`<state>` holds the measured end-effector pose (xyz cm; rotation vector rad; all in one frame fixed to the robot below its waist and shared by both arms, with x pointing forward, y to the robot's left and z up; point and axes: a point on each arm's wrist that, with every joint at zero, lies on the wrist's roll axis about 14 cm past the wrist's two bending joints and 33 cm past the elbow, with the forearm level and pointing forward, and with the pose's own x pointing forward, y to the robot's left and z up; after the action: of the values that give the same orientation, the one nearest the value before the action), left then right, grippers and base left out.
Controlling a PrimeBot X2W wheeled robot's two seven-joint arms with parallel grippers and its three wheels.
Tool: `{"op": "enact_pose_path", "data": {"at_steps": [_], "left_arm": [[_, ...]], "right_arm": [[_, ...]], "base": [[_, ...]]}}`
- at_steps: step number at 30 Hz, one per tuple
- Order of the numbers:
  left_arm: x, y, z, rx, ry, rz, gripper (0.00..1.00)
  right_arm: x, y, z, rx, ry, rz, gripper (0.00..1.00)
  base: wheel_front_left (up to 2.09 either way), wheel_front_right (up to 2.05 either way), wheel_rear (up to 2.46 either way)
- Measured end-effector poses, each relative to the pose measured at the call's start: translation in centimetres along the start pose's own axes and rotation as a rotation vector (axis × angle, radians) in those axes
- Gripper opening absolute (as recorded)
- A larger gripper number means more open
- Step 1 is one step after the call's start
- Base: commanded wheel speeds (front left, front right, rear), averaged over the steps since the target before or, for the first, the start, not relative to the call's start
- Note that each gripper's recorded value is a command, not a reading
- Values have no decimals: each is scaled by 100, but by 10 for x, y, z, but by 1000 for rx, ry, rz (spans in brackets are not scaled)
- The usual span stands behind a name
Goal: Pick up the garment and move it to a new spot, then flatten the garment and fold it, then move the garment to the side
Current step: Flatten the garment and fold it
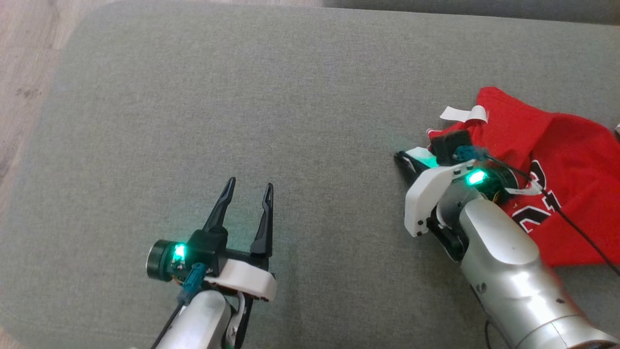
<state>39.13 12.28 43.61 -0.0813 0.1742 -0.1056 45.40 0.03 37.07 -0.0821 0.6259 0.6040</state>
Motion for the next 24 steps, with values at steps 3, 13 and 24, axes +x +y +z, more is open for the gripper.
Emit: {"op": "enact_pose_path", "data": {"at_steps": [3,13,24], "left_arm": [[-1,0,1,-3,-4,-1,100],[-11,13,8,-14,-23,47,100],[-23,26,15,-11,-46,94,100]], "right_arm": [[0,3,13,33,-86,11,0],[-1,60,120,-50,-460,189,0],[-31,151,185,-99,-657,467,0]], "base": [[0,0,0],[0,0,0],[0,0,0]]}}
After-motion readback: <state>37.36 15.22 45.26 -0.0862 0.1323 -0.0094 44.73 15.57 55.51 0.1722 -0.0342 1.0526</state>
